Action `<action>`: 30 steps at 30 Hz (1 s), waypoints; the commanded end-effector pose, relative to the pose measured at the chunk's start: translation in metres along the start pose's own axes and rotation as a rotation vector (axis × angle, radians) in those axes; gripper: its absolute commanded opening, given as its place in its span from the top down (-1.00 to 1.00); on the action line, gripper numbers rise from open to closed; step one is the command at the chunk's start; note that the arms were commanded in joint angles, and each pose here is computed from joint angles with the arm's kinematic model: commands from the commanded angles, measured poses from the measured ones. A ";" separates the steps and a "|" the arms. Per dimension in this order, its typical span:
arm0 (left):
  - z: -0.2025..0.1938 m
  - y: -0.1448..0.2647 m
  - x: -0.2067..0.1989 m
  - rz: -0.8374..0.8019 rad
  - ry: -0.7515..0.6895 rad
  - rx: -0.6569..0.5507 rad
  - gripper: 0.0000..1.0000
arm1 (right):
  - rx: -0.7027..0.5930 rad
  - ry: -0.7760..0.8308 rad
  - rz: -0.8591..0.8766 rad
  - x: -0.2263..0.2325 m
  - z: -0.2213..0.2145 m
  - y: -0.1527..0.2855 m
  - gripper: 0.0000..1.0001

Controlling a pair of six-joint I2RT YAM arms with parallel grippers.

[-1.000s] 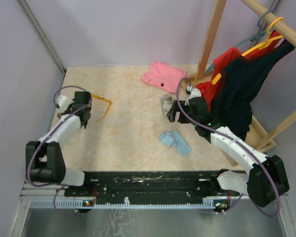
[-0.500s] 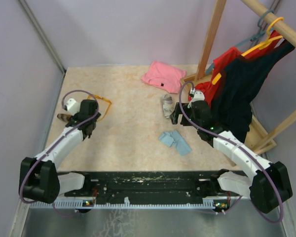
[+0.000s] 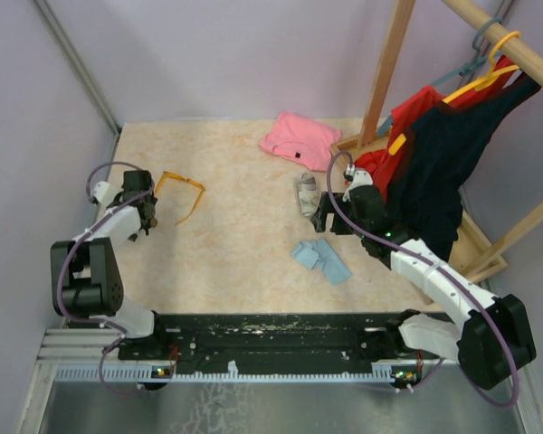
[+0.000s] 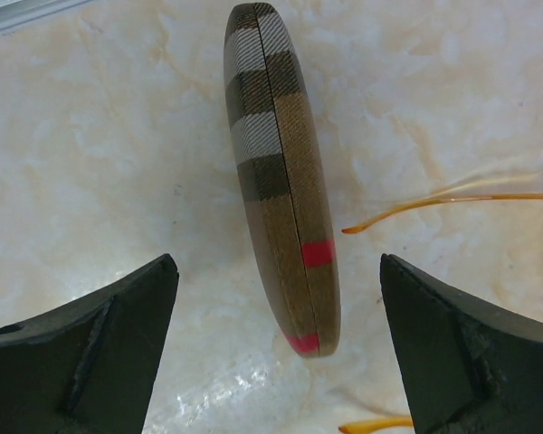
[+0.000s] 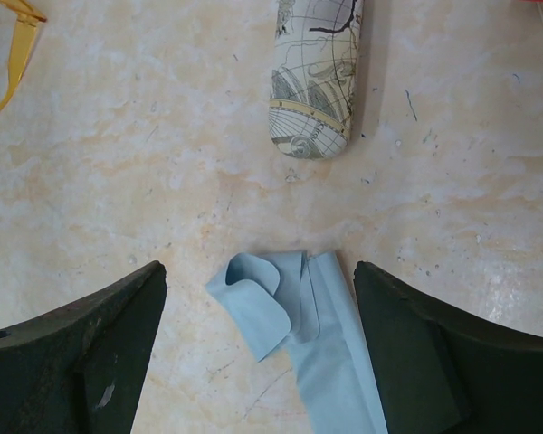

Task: Organize the sunglasses
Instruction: Pick up the sunglasses case from the center of the board.

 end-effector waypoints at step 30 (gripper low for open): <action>0.009 0.044 -0.037 -0.206 0.033 0.030 0.29 | -0.120 0.025 -0.008 0.005 0.033 0.018 -0.68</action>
Point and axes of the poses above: each gripper's point midway between its finger pads, its own y axis back along the fingers, its own x axis along the line the jaws close on, z = x × y, the point moved 7 cm from there along y, back along the fingers, and after that the axes turned 7 degrees about y, right-handed, at the moved point
